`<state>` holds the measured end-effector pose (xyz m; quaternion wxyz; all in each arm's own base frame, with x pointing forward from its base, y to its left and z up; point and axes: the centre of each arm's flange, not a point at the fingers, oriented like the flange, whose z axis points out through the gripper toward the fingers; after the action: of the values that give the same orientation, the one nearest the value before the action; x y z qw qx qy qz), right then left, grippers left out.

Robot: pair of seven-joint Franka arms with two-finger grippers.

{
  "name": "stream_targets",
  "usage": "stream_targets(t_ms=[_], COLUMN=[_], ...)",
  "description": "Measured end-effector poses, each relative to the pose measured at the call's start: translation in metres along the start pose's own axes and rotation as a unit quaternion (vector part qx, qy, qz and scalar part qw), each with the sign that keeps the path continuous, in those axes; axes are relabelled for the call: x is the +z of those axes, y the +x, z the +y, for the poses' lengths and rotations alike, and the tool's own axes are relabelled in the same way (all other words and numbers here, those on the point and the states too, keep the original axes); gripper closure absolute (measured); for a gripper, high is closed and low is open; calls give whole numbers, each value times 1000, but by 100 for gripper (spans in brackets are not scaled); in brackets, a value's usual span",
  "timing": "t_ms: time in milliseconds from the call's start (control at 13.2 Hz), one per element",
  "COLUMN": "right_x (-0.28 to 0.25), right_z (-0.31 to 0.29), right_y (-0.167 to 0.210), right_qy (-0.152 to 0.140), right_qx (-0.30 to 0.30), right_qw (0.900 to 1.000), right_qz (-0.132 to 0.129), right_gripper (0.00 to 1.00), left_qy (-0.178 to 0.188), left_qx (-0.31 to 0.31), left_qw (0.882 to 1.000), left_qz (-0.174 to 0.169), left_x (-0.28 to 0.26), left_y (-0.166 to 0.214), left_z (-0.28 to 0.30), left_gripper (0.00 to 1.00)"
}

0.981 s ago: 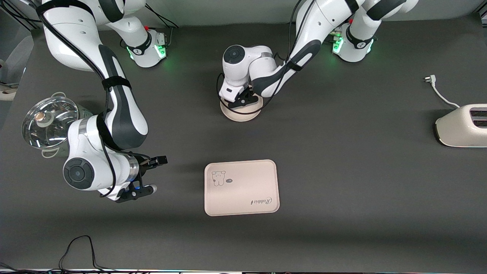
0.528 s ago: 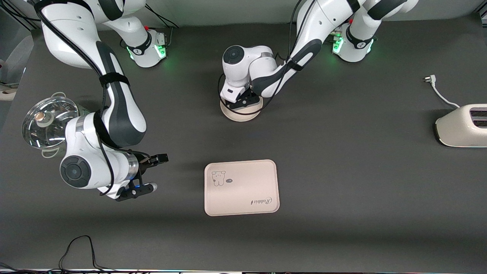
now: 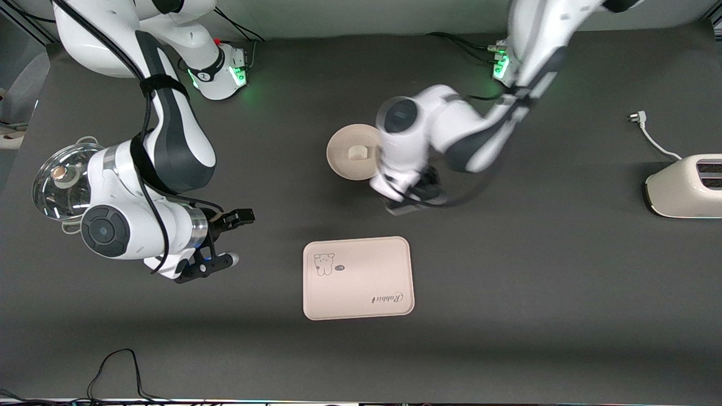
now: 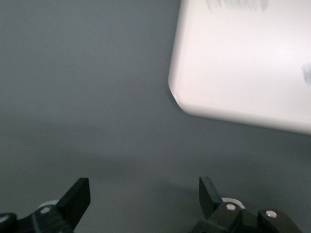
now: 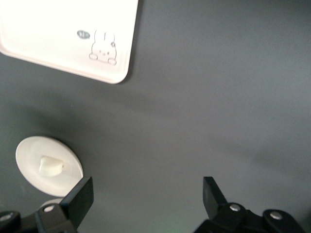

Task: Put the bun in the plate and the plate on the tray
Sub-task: 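Withdraw the left gripper to its side while the right gripper waits, then reach the right gripper to the rim of the white plate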

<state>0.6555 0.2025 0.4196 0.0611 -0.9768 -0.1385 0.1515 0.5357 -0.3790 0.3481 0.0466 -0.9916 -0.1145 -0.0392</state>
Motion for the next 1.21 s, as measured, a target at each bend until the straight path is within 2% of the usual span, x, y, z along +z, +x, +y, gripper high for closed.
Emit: stream_targets(t_ms=[151, 377, 679, 906, 1057, 1208], right_x=[-1, -8, -20, -19, -5, 24], right_z=[2, 6, 5, 4, -5, -25], right_y=[-6, -11, -20, -32, -42, -53], right_qy=[1, 1, 2, 5, 31, 57], right_qx=[2, 4, 3, 3, -1, -6], right_qw=[1000, 1000, 1000, 999, 998, 997], right_qz=[-14, -15, -16, -34, -46, -46], right_gripper=[0, 0, 0, 0, 0, 0], left_qy=[22, 49, 44, 37, 18, 12], left_qx=[4, 33, 71, 86, 95, 102], left_qw=[1000, 998, 996, 995, 994, 993], left_qz=[0, -16, -25, -30, -44, -61], left_x=[-18, -47, -92, -99, -98, -103], left_y=[78, 142, 174, 195, 206, 207], left_z=[-81, -167, -244, -312, -366, -407], left_gripper=[0, 0, 0, 0, 0, 0])
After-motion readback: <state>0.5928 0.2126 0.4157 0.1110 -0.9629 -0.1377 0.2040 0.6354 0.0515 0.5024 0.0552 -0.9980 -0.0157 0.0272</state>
